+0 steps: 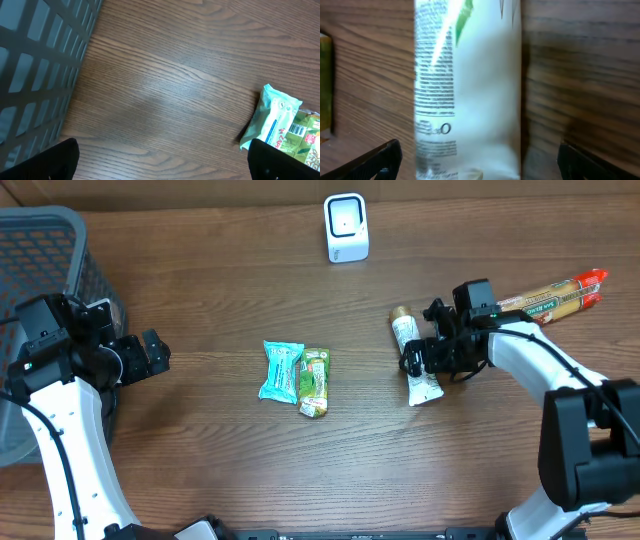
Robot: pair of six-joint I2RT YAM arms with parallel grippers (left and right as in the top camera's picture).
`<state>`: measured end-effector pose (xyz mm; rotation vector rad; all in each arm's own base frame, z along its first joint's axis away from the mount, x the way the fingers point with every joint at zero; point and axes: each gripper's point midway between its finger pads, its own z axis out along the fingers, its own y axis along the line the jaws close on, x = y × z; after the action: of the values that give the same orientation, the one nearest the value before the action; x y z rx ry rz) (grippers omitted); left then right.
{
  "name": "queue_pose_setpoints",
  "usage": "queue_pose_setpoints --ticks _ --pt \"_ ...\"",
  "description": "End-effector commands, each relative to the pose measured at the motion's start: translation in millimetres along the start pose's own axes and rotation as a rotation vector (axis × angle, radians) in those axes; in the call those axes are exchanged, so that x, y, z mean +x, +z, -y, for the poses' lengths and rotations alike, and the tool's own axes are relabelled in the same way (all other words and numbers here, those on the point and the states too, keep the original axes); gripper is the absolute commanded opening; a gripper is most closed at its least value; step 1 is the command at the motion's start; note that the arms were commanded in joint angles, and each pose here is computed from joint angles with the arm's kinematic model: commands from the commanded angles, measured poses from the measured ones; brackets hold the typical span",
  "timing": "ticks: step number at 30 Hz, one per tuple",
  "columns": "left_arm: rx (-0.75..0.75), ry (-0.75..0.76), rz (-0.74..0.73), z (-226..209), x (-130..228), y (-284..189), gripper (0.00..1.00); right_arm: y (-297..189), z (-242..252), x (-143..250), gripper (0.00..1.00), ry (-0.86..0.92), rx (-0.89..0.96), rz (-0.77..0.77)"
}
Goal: Scan the item barcode
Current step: 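Grip the white tube and lift it toward the scanner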
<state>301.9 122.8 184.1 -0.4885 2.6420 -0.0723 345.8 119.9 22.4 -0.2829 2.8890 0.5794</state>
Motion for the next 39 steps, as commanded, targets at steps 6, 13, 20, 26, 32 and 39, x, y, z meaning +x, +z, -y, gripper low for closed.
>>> queue_pose_setpoints --ticks 6,13,20,26,32,39 --pt "-0.005 -0.017 0.002 -0.4 -2.8 0.0 1.0 34.9 4.6 14.1 0.91 0.009 -0.049 -0.066" --pt "-0.005 -0.017 0.002 -0.4 -2.8 0.0 0.99 34.2 -8.2 15.0 0.28 0.015 -0.126 -0.07" --pt "-0.005 -0.017 0.002 -0.4 -2.8 0.0 1.0 30.6 -27.1 13.6 0.12 0.018 -0.237 -0.066" --pt "-0.005 -0.017 0.002 -0.4 -2.8 0.0 1.0 23.4 -31.6 3.9 0.04 0.012 -0.247 -0.055" --pt "-0.005 -0.017 0.002 -0.4 -2.8 0.0 1.0 -10.8 -46.5 -23.9 0.04 -0.018 -0.255 0.007" --pt "-0.005 -0.017 0.002 -0.4 -2.8 0.0 1.0 -91.8 -111.2 -51.8 0.04 -0.135 -0.496 0.167"
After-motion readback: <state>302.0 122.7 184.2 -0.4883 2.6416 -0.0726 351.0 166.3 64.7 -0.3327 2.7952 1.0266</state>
